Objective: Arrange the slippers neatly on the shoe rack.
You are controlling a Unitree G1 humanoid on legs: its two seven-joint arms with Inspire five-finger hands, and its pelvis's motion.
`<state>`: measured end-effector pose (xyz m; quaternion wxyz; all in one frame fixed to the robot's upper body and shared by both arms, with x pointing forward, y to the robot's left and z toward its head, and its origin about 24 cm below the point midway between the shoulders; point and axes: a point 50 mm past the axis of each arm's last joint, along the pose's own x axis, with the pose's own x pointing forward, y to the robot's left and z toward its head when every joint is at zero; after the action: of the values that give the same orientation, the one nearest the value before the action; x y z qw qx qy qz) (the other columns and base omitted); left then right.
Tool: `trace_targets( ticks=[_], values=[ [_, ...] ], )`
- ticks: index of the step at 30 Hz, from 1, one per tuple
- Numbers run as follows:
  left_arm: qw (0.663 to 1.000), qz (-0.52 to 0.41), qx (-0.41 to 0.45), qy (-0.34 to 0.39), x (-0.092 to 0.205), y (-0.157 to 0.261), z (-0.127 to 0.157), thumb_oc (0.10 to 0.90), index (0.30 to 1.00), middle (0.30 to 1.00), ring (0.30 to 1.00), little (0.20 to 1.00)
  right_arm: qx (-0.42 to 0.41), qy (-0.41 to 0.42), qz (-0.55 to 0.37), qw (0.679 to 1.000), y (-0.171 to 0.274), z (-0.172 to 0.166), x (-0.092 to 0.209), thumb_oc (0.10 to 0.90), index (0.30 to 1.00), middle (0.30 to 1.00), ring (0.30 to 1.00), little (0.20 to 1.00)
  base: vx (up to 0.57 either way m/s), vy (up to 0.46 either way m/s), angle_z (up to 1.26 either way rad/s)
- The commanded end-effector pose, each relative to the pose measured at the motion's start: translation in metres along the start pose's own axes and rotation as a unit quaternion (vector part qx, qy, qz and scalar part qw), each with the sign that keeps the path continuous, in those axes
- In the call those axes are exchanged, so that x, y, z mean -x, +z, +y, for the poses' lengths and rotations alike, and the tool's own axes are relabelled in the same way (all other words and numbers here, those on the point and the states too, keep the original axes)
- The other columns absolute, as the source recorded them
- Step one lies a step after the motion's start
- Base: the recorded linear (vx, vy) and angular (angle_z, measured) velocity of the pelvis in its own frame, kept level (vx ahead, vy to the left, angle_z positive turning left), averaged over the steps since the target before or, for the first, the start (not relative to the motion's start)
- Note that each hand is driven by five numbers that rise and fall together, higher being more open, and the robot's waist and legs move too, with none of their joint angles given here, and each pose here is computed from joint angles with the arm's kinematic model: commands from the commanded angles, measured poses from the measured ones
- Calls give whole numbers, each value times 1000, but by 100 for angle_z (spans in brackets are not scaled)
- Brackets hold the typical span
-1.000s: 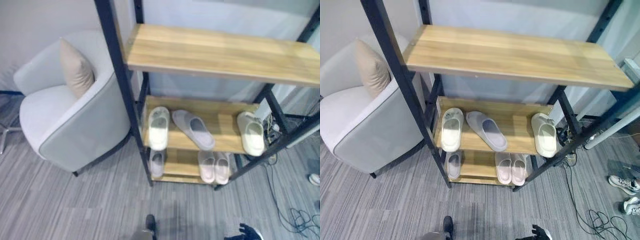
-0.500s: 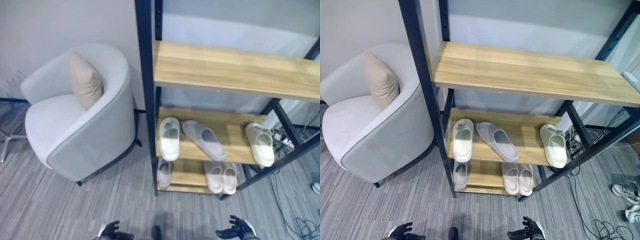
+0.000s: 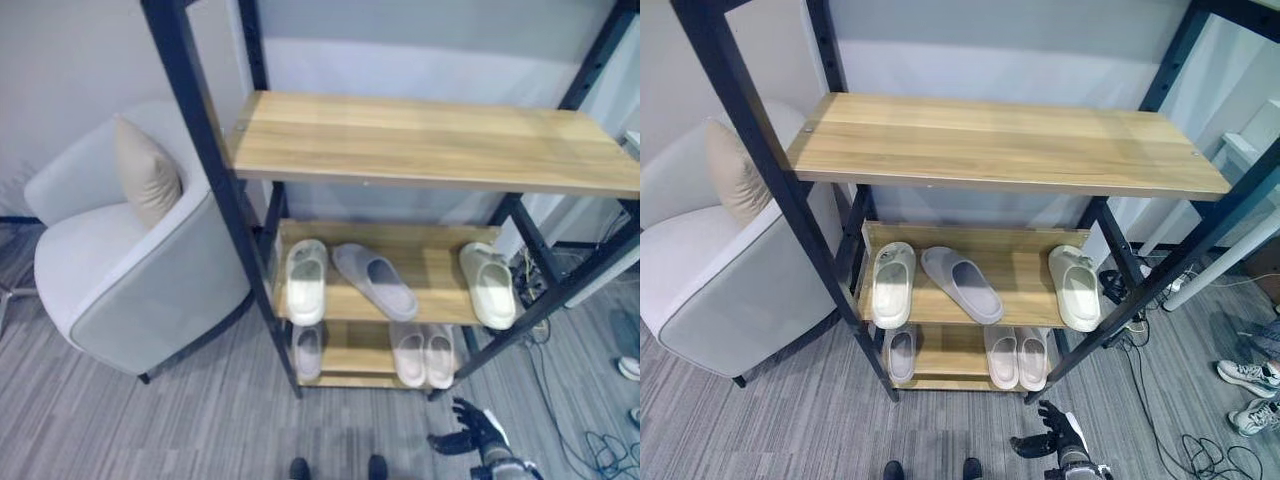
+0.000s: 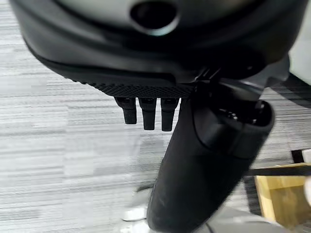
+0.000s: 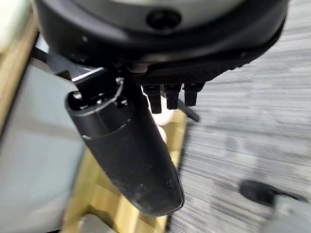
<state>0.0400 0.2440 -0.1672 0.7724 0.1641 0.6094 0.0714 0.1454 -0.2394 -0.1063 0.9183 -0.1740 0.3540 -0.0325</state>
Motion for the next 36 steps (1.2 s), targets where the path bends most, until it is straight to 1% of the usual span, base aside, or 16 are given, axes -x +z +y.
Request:
trace_targets(
  ticks=[1, 4, 8, 9, 13, 14, 16, 18, 24, 26, 29, 30, 31, 32, 33, 36],
  values=[
    [992, -110, -55, 29, -4, 65, 5, 800, 900, 900, 900, 900, -9, 24, -161, 987, 69, -3, -7, 800, 900, 900, 900, 900, -58, -241, 5],
    [986, -147, -68, 35, -2, 80, 7, 800, 900, 900, 900, 900, 1, 52, -185, 981, 77, 3, -4, 800, 900, 900, 900, 900, -14, -189, 38],
    [985, -155, -72, 39, -2, 84, 7, 800, 900, 900, 900, 900, 17, 66, -217, 974, 89, 5, 2, 800, 900, 900, 900, 900, 25, -14, 27],
    [985, -153, -77, 28, -1, 79, 0, 800, 900, 900, 900, 900, 11, 76, -234, 969, 94, 7, 5, 800, 900, 900, 900, 900, 91, 99, 16],
    [988, -129, -82, 26, -2, 67, -4, 800, 900, 900, 900, 900, -20, 103, -249, 963, 104, 17, 7, 800, 900, 900, 900, 900, 79, 167, -2],
    [990, -104, -90, 20, -2, 53, -8, 800, 900, 900, 900, 900, -28, 139, -264, 954, 111, 26, 11, 800, 900, 900, 900, 900, 75, 225, -15],
    [991, -92, -92, 16, -2, 47, -8, 800, 900, 900, 900, 900, -26, 155, -265, 951, 113, 30, 13, 800, 900, 900, 900, 900, 77, 220, -33],
    [996, -54, -72, 16, -2, 28, -5, 800, 900, 900, 900, 900, -34, 210, -276, 937, 120, 46, 21, 800, 900, 900, 900, 900, 90, 228, -32],
    [997, -59, -47, 33, -4, 35, 6, 800, 900, 900, 900, 900, -19, 275, -287, 917, 134, 72, 26, 800, 900, 900, 900, 900, 46, 166, -23],
    [995, -76, -48, 44, -5, 47, 12, 800, 900, 900, 900, 900, 6, 307, -323, 895, 154, 80, 33, 800, 900, 900, 900, 900, -19, 137, -11],
    [992, -103, -39, 58, -5, 61, 20, 800, 900, 900, 900, 900, 111, 329, -401, 848, 182, 77, 51, 800, 900, 900, 900, 900, 8, 97, -8],
    [992, -103, -39, 58, -5, 61, 20, 800, 900, 900, 900, 900, 112, 329, -401, 848, 182, 77, 51, 800, 900, 900, 900, 900, 33, 104, -3],
    [989, -117, -61, 60, -4, 66, 19, 800, 900, 900, 900, 900, 146, 314, -453, 821, 200, 68, 64, 800, 900, 900, 900, 900, 18, 47, -1],
    [989, -117, -61, 60, -4, 66, 19, 800, 900, 900, 900, 900, 146, 314, -453, 822, 200, 67, 65, 800, 900, 900, 900, 900, 32, 73, -5],
    [988, -124, -72, 60, -4, 67, 18, 800, 900, 900, 900, 900, 166, 294, -485, 807, 210, 58, 73, 800, 900, 900, 900, 900, 29, 53, -5],
    [987, -126, -97, 39, -2, 61, 5, 800, 900, 900, 900, 900, 216, 188, -565, 773, 238, 25, 90, 800, 900, 900, 900, 900, 58, 76, -5]
  ],
)
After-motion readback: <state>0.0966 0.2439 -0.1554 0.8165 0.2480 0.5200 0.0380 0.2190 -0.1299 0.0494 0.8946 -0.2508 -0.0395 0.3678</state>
